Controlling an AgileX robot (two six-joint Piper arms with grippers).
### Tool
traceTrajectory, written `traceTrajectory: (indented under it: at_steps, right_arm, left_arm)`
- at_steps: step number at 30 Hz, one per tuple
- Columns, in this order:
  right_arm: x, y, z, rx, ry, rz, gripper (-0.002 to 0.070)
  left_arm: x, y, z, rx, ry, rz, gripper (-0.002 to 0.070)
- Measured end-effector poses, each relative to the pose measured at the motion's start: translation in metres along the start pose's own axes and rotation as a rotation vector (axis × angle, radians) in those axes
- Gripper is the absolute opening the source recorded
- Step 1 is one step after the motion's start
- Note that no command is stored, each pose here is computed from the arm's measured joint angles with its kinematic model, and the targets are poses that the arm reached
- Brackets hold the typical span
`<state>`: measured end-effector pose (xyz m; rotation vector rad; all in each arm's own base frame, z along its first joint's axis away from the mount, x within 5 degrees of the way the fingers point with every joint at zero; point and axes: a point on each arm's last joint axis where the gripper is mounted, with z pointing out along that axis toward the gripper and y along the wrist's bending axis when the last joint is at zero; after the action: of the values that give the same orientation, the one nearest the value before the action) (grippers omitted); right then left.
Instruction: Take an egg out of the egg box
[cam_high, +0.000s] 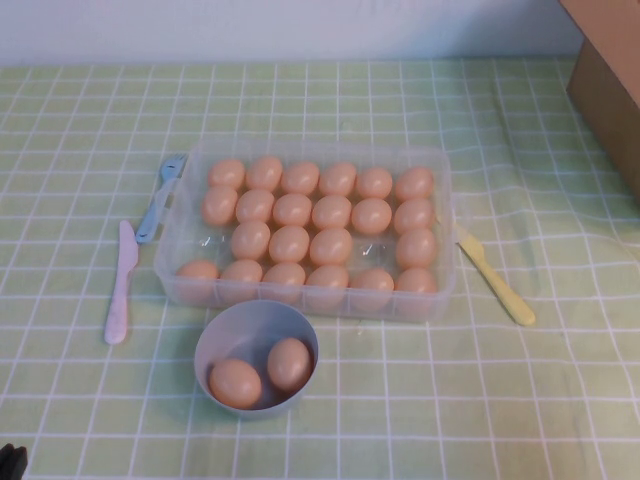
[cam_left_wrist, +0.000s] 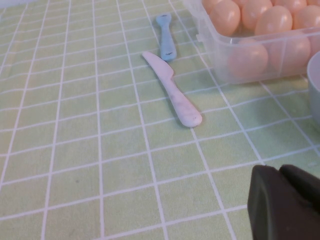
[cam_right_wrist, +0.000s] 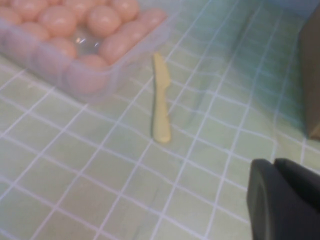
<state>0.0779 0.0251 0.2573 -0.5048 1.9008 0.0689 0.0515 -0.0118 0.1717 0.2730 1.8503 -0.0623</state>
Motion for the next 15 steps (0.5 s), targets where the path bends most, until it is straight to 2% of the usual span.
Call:
traceTrajectory:
  at_steps: [4, 8, 15]
  right_arm:
    - [0.024, 0.001, -0.012, 0.095, -0.144, 0.035, -0.0017]
    - [0.035, 0.003, -0.018, 0.136, -0.235, 0.078, -0.0017]
    - [0.046, 0.004, -0.017, 0.166, -0.258, 0.135, -0.0017]
  left_arm:
    - [0.0, 0.0, 0.0, 0.0, 0.0, 0.0, -0.0004]
    - [0.0, 0.0, 0.0, 0.0, 0.0, 0.0, -0.0004]
    - [0.0, 0.0, 0.0, 0.0, 0.0, 0.0, -0.0004]
